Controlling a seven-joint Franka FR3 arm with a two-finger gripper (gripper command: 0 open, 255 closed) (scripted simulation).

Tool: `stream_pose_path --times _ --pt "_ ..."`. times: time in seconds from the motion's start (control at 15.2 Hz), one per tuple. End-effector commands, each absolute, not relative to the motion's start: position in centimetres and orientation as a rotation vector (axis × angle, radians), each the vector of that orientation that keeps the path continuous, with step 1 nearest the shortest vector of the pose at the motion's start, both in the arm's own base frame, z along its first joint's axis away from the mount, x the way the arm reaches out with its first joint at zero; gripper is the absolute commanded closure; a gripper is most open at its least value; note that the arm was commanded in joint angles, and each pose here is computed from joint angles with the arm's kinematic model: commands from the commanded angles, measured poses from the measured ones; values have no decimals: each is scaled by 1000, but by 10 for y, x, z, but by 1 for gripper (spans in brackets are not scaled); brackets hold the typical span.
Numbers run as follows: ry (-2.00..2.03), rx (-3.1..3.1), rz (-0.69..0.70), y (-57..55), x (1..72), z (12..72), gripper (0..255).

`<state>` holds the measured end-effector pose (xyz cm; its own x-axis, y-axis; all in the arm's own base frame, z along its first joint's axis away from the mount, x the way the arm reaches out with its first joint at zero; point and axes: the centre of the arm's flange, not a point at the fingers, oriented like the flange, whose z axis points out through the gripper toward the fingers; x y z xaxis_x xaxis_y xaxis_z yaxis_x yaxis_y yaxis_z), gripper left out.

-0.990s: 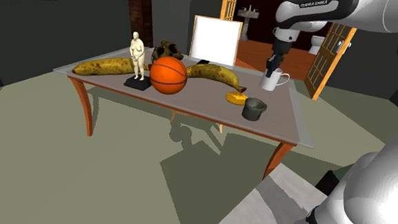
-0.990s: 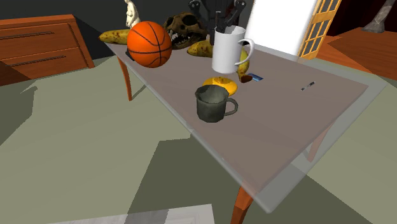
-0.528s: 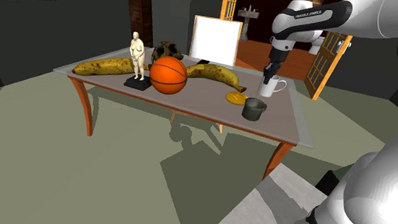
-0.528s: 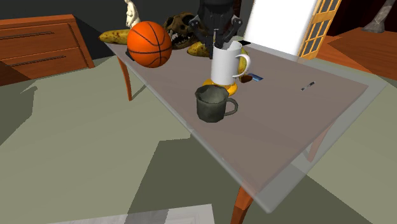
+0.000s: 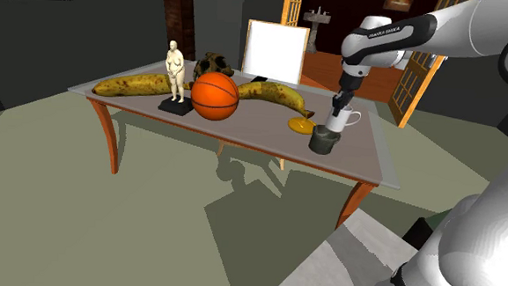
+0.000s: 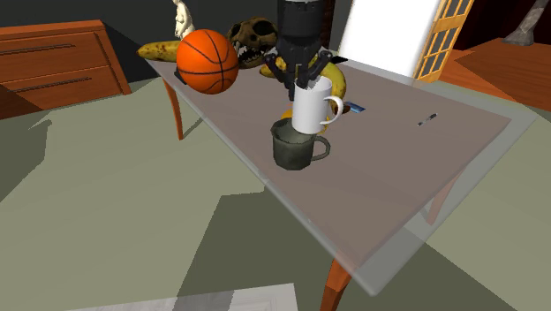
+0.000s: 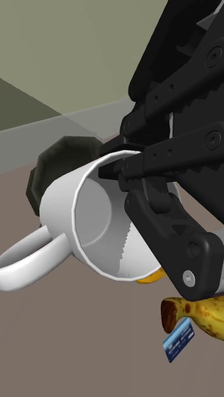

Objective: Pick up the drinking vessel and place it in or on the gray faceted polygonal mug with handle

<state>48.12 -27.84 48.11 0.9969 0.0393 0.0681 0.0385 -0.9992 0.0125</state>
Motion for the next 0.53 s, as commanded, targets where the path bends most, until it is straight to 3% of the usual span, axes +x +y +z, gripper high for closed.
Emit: stream_pose_path --times 0.0,0.46 --pt "61 3128 108 -279 479 470 255" --pt "61 3128 108 -279 479 463 255"
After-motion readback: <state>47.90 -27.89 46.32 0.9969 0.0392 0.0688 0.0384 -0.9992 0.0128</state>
